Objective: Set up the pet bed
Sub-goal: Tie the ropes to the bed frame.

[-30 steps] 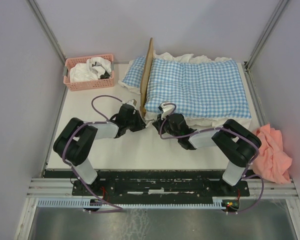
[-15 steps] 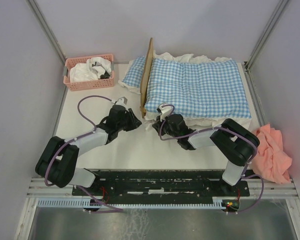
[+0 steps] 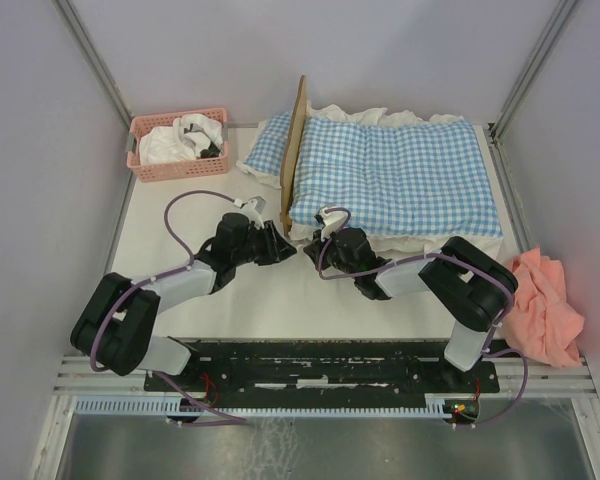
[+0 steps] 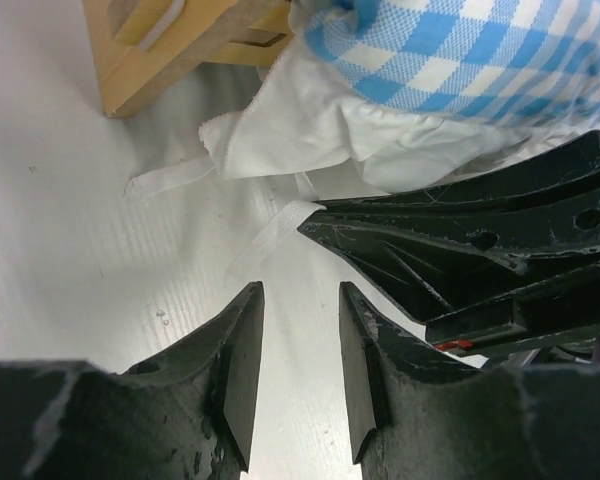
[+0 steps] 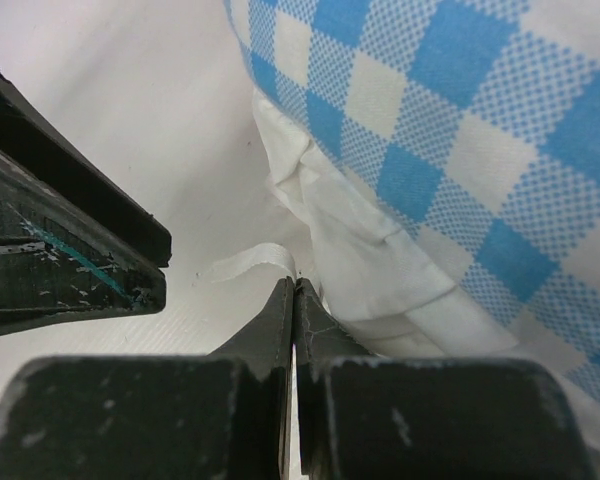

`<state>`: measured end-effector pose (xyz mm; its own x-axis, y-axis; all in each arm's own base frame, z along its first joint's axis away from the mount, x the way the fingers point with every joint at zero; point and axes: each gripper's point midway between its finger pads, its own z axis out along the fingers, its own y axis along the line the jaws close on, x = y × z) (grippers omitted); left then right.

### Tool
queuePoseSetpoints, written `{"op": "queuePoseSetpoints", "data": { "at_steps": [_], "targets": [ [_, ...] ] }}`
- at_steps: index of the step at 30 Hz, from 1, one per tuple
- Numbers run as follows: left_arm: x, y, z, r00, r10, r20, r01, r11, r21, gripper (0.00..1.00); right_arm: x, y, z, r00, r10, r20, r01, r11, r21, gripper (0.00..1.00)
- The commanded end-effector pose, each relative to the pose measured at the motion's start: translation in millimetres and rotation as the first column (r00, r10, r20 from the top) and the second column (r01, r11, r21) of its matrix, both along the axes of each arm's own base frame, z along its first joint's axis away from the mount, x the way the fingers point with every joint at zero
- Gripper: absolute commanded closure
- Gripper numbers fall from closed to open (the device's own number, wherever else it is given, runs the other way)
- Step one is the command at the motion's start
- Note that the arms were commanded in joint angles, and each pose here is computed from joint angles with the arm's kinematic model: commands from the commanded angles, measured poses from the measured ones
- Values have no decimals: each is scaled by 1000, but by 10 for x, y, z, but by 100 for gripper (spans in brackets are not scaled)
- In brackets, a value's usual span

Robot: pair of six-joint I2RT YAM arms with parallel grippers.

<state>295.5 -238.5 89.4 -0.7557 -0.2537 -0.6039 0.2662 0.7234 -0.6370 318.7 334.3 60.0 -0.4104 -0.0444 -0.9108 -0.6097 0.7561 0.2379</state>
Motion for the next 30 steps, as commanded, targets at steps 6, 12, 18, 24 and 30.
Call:
{"op": "queuePoseSetpoints", "data": {
  "at_steps": [6,12,18,24,30],
  "targets": [
    [112,-37,76,958,-149,244,128,987,100,58,137,120,325,998,-18,58,13,996,85,98],
    [143,-92,-3,944,-203,260,173,976,134,56,136,128,338,998,-15,59,10,996,88,98],
    [226,-142,-150,951,-212,225,180,972,151,56,120,141,327,998,-6,55,1,996,94,98],
    [275,-130,-176,952,-203,229,167,972,167,81,107,149,289,998,14,61,-18,997,75,98],
    [274,-97,-104,951,-186,246,147,975,166,97,64,175,234,993,79,92,-81,996,23,97]
  ]
}}
